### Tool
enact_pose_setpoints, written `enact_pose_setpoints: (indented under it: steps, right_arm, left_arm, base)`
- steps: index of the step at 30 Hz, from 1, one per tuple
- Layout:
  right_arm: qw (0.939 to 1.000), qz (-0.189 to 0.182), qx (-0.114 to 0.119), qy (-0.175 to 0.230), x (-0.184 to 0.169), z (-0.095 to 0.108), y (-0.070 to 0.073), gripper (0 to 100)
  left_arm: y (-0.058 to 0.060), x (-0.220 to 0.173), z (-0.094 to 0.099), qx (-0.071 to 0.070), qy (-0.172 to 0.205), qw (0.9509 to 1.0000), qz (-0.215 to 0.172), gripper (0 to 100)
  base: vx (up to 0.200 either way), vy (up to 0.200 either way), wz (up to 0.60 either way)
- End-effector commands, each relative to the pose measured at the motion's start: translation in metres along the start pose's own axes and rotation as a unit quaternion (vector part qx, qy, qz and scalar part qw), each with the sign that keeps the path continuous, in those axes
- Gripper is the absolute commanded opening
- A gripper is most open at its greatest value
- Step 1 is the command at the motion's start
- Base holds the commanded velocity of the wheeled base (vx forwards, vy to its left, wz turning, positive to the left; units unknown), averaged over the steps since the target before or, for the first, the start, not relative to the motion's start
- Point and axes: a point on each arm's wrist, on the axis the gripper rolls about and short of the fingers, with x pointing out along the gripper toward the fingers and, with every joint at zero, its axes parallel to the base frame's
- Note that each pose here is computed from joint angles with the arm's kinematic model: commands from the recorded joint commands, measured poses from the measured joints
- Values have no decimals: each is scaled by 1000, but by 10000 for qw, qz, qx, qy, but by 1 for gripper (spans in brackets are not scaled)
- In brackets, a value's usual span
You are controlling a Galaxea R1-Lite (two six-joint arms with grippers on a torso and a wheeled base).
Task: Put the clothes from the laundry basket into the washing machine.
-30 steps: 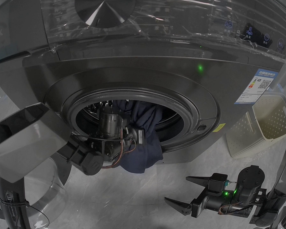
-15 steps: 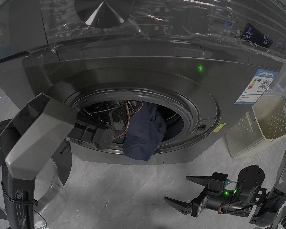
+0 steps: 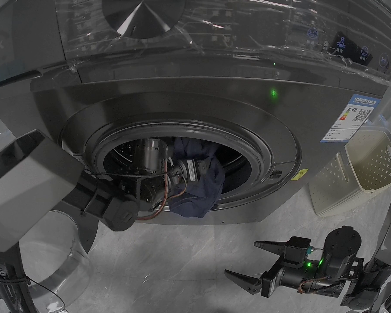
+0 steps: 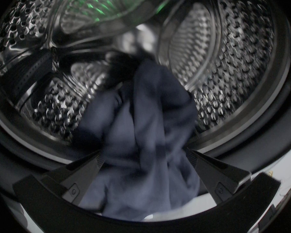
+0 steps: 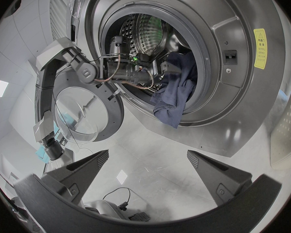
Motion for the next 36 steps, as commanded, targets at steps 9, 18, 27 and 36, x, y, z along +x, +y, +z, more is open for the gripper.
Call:
enact_pose_setpoints:
  steps: [9, 18, 27, 36]
  right_arm:
    - [10000, 12, 1, -42, 0, 2, 0, 100]
    - [9999, 24, 15, -110, 2, 4, 1, 100]
    - [9999, 32, 15, -155, 4, 6, 1, 100]
    - [9998, -1, 25, -177, 4, 7, 0, 100]
  left_arm:
    - [18, 20, -43, 346, 653, 9972, 124, 100]
    - [11, 32, -25, 282, 283, 9990, -196, 0]
    - [3, 50, 50, -481, -1113, 9925, -184, 0]
    - [11, 86, 63, -656, -2025, 9770, 91, 0]
  base:
    - [0, 0, 0]
    - [0, 0, 0]
    - [0, 0, 0]
    - [0, 0, 0]
